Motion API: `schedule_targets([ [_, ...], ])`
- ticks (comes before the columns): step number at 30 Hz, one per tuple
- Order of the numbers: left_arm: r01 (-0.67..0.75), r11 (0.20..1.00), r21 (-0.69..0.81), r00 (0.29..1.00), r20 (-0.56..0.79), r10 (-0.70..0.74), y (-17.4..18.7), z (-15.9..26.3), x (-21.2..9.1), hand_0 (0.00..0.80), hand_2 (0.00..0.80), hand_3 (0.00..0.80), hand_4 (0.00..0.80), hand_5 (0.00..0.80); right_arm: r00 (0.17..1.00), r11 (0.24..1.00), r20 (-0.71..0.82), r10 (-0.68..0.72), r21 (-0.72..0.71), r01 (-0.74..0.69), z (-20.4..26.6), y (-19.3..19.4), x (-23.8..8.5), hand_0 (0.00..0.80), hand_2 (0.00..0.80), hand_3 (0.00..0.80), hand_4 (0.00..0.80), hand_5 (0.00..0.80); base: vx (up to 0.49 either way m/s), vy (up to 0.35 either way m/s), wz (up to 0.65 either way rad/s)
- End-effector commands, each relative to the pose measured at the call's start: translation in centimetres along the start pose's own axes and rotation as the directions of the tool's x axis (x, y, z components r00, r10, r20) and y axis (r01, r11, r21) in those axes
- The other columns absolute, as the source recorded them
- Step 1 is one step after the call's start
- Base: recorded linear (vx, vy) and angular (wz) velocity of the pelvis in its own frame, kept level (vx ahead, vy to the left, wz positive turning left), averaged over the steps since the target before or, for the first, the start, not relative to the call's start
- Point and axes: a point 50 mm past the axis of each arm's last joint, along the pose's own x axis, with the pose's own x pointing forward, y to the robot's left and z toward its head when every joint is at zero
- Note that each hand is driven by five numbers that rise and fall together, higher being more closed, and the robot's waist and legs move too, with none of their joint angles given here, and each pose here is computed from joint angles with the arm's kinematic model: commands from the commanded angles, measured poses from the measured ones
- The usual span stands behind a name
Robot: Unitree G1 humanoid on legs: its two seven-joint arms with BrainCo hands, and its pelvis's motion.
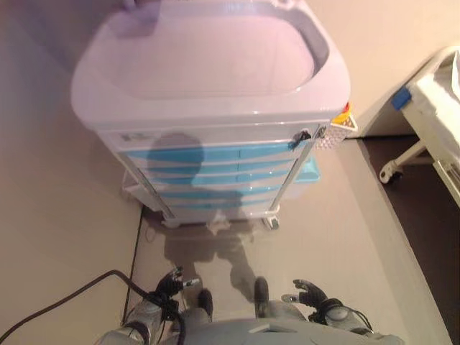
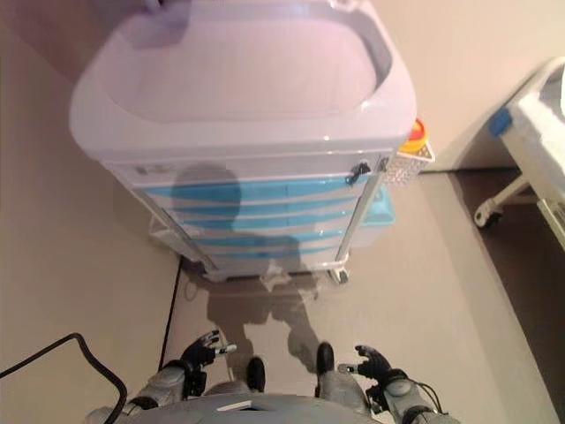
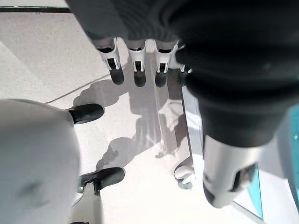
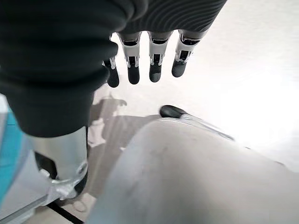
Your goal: Open the drawer and pick up the medicine
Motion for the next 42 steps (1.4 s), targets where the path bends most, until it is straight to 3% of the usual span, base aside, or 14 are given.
schedule_targets([
  [1, -0.025, 0.998, -0.051, 0.992, 0.125, 0.031, -0.2, 3.4, 0.8, 0.000, 0.000, 0.000, 0.000, 0.000, 0.989, 1.000, 0.149, -0.009, -0.018, 0.012, 4.0, 0.0, 0.8, 0.000, 0.000, 0.000, 0.000, 0.000, -0.126, 0.022, -0.14],
  [14, -0.077, 0.997, -0.031, 0.938, 0.336, 0.083, 0.7, 10.6, 1.4, 0.000, 0.000, 0.000, 0.000, 0.000, 0.948, 0.995, 0.301, -0.100, 0.044, 0.091, 8.5, -1.2, 1.0, 0.000, 0.000, 0.000, 0.000, 0.000, -0.050, 0.008, -0.07],
  [20, -0.078, 0.993, -0.084, 0.881, 0.461, 0.108, 1.0, 14.0, 1.1, 0.000, 0.000, 0.000, 0.000, 0.000, 0.941, 0.997, 0.330, -0.074, 0.022, 0.070, 9.3, -1.3, 1.0, 0.000, 0.000, 0.000, 0.000, 0.000, 0.016, 0.021, -0.07],
  [27, 0.016, 0.985, -0.172, 0.733, 0.672, 0.105, 1.2, 19.2, -0.4, 0.000, 0.000, 0.000, 0.000, 0.000, 0.931, 0.999, 0.364, -0.039, 0.005, 0.040, 9.8, -0.9, 0.8, 0.000, 0.000, 0.000, 0.000, 0.000, 0.019, -0.023, -0.05],
  [28, 0.076, 0.979, -0.191, 0.676, 0.731, 0.090, 1.2, 20.8, -1.1, 0.000, 0.000, 0.000, 0.000, 0.000, 0.928, 0.999, 0.370, -0.034, 0.005, 0.035, 9.7, -0.8, 0.8, 0.000, 0.000, 0.000, 0.000, 0.000, 0.001, -0.031, -0.08],
  [31, 0.159, 0.966, -0.204, 0.593, 0.802, 0.072, 1.5, 23.0, -2.2, 0.000, 0.000, 0.000, 0.000, 0.000, 0.924, 0.999, 0.380, -0.032, 0.014, 0.028, 9.8, -0.7, 0.7, 0.000, 0.000, 0.000, 0.000, 0.000, -0.004, -0.018, -0.04],
  [39, 0.532, 0.834, -0.150, 0.325, 0.945, -0.038, 1.7, 27.0, -4.9, 0.000, 0.000, 0.000, 0.000, 0.000, 0.919, 1.000, 0.394, -0.018, 0.028, 0.008, 9.7, -0.3, 0.5, 0.000, 0.000, 0.000, 0.000, 0.000, -0.001, -0.038, -0.03],
  [42, 0.602, 0.793, -0.098, 0.224, 0.973, -0.050, 2.0, 28.8, -6.1, 0.000, 0.000, 0.000, 0.000, 0.000, 0.919, 1.000, 0.395, 0.000, 0.022, -0.009, 9.8, 0.1, 0.5, 0.000, 0.000, 0.000, 0.000, 0.000, 0.008, -0.052, -0.04],
])
